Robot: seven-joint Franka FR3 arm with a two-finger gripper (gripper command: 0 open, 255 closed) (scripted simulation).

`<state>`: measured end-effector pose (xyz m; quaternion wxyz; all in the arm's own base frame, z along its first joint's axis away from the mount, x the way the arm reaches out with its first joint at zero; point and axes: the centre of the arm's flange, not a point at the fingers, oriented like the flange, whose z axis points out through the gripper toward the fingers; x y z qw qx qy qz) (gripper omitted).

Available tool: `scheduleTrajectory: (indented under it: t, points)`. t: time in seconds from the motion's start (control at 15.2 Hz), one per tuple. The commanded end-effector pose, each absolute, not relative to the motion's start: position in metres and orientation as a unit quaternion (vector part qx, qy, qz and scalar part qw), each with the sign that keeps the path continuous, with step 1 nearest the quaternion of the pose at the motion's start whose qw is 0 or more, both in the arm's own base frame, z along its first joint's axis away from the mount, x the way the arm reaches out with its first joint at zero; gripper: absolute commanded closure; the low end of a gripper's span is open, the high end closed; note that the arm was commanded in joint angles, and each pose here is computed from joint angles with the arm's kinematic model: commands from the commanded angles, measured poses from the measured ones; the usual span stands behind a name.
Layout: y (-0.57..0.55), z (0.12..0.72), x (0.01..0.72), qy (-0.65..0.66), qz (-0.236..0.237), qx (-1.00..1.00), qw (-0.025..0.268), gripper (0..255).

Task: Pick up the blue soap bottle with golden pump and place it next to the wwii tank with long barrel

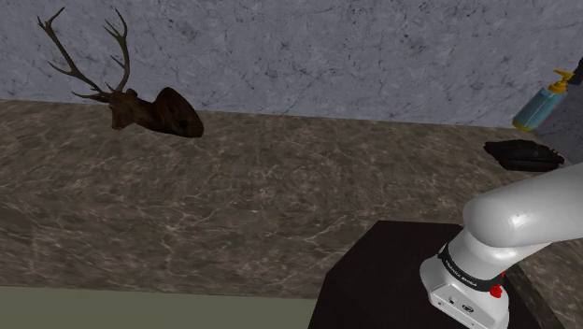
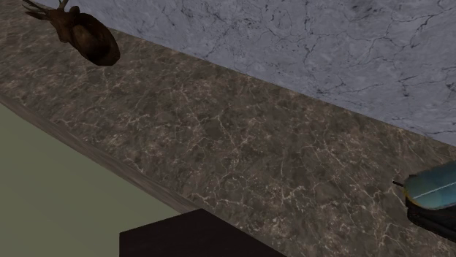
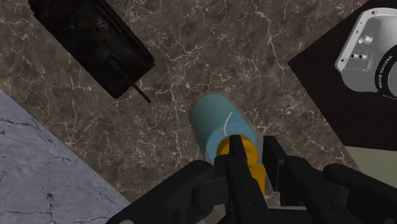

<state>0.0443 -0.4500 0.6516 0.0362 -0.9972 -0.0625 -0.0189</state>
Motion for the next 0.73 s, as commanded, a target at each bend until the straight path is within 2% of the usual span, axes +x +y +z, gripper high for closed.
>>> scheduleTrajectory:
  t: [0.0,0.53,0.66]
  points:
    - [-0.459,0.653,0.019,-0.063,-0.019,-0.997,0.036,255]
    - [-0.49,0.653,-0.083,-0.063,-0.019,-0.997,0.036,255]
    - [-0.49,0.642,-0.083,-0.063,-0.019,-0.997,0.036,255]
